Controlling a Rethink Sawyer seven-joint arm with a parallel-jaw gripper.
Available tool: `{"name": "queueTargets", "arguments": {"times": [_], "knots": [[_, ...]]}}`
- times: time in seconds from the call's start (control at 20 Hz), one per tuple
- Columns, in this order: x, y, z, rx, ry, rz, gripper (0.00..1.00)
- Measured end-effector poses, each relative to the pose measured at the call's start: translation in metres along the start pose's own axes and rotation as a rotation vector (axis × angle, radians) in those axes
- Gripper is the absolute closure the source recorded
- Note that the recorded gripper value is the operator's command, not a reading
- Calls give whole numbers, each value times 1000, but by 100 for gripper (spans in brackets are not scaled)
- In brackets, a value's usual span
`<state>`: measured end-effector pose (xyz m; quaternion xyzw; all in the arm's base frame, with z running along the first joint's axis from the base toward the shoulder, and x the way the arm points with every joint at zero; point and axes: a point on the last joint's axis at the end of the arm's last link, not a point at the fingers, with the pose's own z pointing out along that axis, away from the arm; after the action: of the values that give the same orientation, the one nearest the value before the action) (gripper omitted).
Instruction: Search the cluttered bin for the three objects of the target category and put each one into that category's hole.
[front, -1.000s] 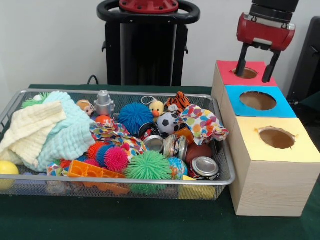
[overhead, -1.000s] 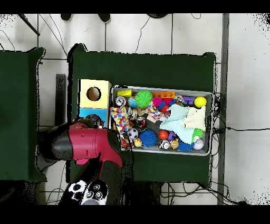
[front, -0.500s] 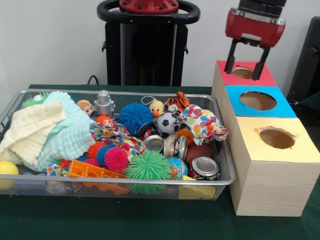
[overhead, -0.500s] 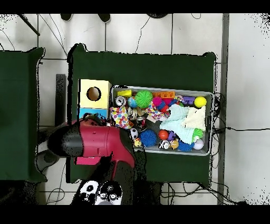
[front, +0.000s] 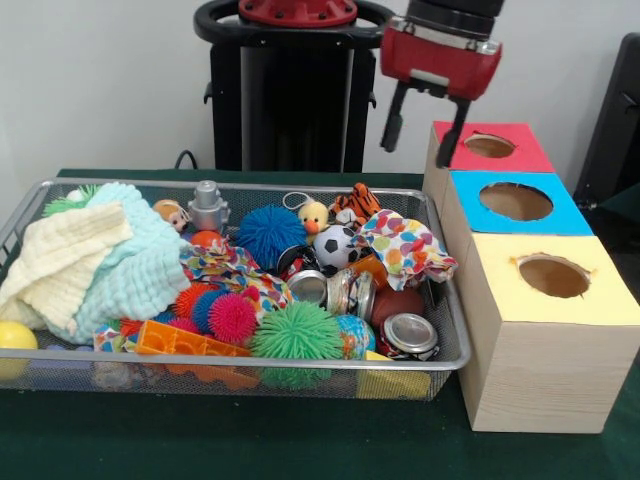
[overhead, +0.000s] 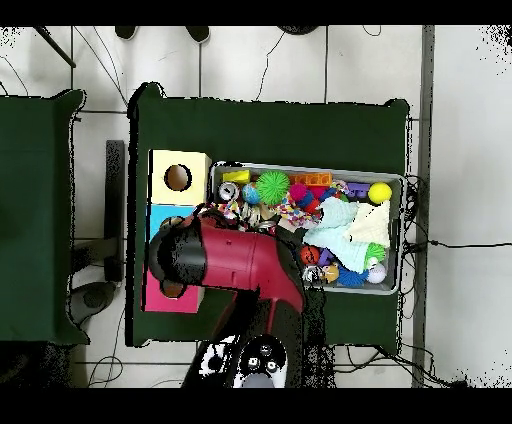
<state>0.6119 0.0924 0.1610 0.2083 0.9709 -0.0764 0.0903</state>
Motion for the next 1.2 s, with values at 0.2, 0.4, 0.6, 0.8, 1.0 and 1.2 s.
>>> {"name": "queueTargets", "arguments": {"times": [0.2, 0.4, 0.6, 0.8, 1.0, 1.2], "knots": [[-13, -16, 6, 7, 1, 31, 0], [-21, -23, 7, 7, -3, 46, 0], [-32, -31, 7, 4, -10, 65, 0], [-45, -39, 8, -3, -17, 84, 0], [-54, -46, 9, -6, -23, 100, 0], [-59, -51, 10, -6, -26, 109, 0]]}}
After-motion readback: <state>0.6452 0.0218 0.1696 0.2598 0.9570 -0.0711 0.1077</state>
